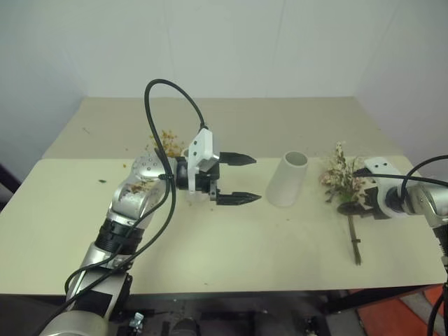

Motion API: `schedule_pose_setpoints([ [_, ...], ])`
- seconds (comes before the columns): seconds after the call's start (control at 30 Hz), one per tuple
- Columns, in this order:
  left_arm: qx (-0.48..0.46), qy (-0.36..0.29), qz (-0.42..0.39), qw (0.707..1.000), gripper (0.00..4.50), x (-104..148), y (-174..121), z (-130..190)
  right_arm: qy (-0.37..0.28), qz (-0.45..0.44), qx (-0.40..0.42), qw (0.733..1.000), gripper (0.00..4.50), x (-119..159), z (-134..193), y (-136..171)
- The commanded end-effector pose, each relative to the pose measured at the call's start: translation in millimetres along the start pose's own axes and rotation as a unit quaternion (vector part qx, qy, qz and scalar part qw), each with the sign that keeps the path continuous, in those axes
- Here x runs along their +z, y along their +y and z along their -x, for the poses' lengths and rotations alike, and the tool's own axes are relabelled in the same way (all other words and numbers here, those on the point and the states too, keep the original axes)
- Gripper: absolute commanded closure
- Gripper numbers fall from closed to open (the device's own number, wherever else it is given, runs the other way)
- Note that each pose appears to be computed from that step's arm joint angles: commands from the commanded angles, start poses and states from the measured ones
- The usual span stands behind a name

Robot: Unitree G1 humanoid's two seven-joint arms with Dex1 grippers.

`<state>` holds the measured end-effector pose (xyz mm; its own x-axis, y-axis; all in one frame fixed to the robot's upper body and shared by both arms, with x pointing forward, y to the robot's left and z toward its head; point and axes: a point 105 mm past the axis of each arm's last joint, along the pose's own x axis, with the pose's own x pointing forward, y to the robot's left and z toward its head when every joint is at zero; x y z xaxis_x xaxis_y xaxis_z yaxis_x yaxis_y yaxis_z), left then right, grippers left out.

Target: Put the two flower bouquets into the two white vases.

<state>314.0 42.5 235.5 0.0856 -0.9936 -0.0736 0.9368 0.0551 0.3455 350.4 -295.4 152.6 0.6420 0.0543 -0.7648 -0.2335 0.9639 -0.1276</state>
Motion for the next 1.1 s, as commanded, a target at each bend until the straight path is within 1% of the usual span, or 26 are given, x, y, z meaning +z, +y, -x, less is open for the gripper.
schedule_pose_setpoints([
  [0.03,0.001,-0.005,-0.015,1.000,0.00,7.3,-3.7,1.2,-0.011,-0.003,-0.013,1.000,0.03,10.7,2.2,-8.0],
  [0.17,0.008,-0.005,-0.013,1.000,0.00,5.6,-3.7,1.6,0.006,-0.011,-0.002,1.000,0.03,8.1,-4.5,-8.2],
  [0.27,0.009,-0.004,-0.012,1.000,0.00,5.5,-3.3,2.1,0.011,-0.018,-0.003,1.000,0.62,7.1,-7.2,-9.1],
  [0.5,0.010,-0.022,-0.016,1.000,0.00,12.8,-0.6,4.6,0.007,-0.041,0.001,0.999,3.19,8.7,-9.3,-10.4],
  [0.6,0.015,-0.020,-0.018,1.000,0.00,12.1,1.8,4.7,0.006,-0.043,-0.002,0.999,4.18,9.1,-9.0,-11.1],
  [0.63,0.015,-0.019,-0.019,1.000,0.00,11.7,2.0,4.9,0.004,-0.045,-0.003,0.999,4.28,9.7,-8.8,-11.6],
  [0.73,0.015,-0.018,-0.020,1.000,0.00,12.1,2.4,6.1,-0.020,-0.049,-0.020,0.998,4.28,18.5,-5.2,-15.1],
  [0.8,0.016,-0.018,-0.021,0.999,0.00,12.6,2.6,6.9,-0.066,-0.046,-0.052,0.995,4.28,35.3,3.3,-21.6],
  [0.83,0.018,-0.017,-0.021,0.999,0.00,12.5,3.0,7.4,-0.112,-0.037,-0.076,0.990,4.28,50.6,12.3,-25.5],
  [0.87,0.019,-0.016,-0.021,0.999,0.00,12.3,3.4,8.2,-0.196,-0.027,-0.105,0.975,4.28,76.7,29.1,-28.2],
  [0.9,0.020,-0.016,-0.021,0.999,0.00,12.2,3.7,8.8,-0.255,-0.025,-0.125,0.958,4.28,92.7,43.4,-30.2],
  [0.93,0.021,-0.015,-0.021,0.999,0.00,12.0,3.7,9.3,-0.325,-0.015,-0.142,0.935,4.28,108.6,60.0,-29.4],
  [1.0,0.023,-0.014,-0.020,0.999,0.00,11.2,4.1,10.7,-0.497,0.015,-0.164,0.852,4.28,140.9,108.4,-13.9],
  [1.03,0.024,-0.013,-0.019,0.999,0.00,10.7,4.2,11.5,-0.557,0.024,-0.157,0.816,4.28,148.4,129.9,-2.6],
  [1.07,0.025,-0.013,-0.018,0.999,0.00,10.2,4.5,12.4,-0.615,0.027,-0.108,0.780,4.28,152.7,150.1,15.0],
  [1.1,0.026,-0.013,-0.017,0.999,0.00,10.1,4.8,13.2,-0.662,0.005,-0.030,0.749,4.28,153.0,166.9,31.2],
])
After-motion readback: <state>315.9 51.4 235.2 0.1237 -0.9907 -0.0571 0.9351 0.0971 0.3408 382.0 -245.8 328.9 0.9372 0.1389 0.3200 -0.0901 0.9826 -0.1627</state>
